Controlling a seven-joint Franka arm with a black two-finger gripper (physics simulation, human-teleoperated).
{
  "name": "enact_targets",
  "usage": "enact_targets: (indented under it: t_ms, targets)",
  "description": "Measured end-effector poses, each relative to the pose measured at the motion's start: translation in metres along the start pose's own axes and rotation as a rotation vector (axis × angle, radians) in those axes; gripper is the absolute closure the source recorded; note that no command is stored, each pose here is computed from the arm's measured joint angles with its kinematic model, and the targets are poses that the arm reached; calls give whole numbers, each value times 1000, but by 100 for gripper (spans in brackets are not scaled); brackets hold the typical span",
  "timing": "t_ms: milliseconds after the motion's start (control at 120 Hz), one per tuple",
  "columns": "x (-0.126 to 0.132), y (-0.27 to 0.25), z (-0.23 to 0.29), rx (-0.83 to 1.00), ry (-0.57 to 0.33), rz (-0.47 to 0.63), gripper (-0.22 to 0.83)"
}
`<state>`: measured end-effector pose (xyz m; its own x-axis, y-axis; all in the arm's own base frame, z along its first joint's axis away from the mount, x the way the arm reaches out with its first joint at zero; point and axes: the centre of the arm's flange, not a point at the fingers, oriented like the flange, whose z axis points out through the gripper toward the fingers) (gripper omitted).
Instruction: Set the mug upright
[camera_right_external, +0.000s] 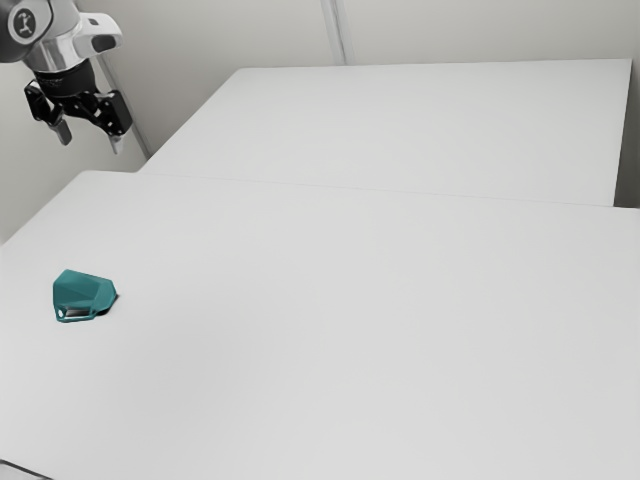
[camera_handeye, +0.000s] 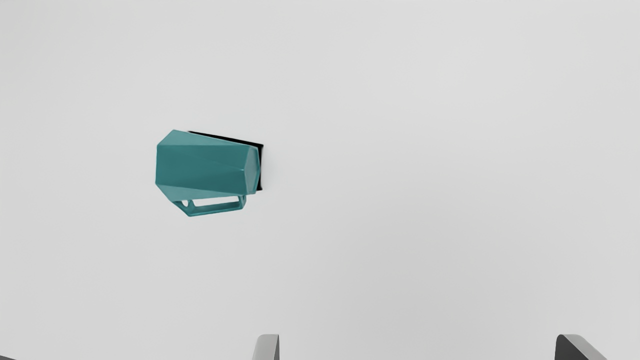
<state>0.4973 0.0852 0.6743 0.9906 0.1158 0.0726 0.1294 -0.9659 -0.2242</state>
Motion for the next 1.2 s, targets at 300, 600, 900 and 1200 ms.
enact_targets:
  t_ms: [300, 600, 900, 1200]
  targets:
    - [2, -2, 15, 0, -5, -4, 0]
    - [-35, -141, 94, -241, -162, -324, 0]
    - [-65, -255, 217, -483, -253, -464, 0]
    - [-62, -298, 308, -644, -194, -364, 0]
